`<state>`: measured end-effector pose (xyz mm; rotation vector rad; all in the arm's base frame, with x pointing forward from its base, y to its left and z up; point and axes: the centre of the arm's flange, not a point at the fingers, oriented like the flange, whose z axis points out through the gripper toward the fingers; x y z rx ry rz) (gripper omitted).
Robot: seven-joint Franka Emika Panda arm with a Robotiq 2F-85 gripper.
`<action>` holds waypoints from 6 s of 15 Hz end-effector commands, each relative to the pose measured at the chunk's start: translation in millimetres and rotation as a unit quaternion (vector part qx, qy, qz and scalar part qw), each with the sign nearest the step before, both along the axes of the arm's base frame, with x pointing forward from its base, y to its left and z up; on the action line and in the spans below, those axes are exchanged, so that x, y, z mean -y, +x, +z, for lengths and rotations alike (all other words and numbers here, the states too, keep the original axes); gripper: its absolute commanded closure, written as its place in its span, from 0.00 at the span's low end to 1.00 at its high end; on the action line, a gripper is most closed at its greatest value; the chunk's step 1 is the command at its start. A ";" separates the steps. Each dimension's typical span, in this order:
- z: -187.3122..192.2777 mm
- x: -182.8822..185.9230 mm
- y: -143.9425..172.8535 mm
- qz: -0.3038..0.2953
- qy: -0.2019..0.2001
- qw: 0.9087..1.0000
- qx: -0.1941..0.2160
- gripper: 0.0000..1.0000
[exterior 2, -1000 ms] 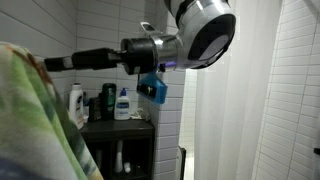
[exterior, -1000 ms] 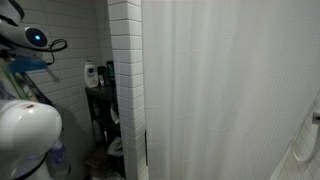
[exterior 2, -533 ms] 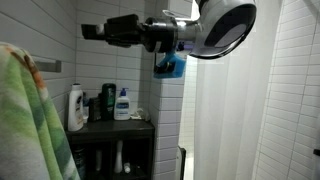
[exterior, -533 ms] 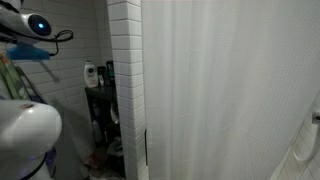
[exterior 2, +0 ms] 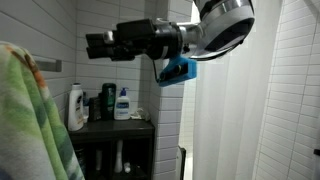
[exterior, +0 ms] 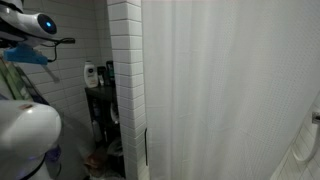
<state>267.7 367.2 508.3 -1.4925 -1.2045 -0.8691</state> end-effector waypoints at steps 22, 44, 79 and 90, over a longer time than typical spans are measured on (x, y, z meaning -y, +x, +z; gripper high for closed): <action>-73.5 -48.6 65.4 0.109 0.038 0.976 -0.184 0.00; -104.5 -85.6 35.7 0.045 -0.018 0.999 -0.025 0.00; -57.2 -96.7 53.0 0.011 0.020 1.000 0.019 0.96; -16.1 -40.6 27.7 -0.010 0.086 0.996 -0.002 0.96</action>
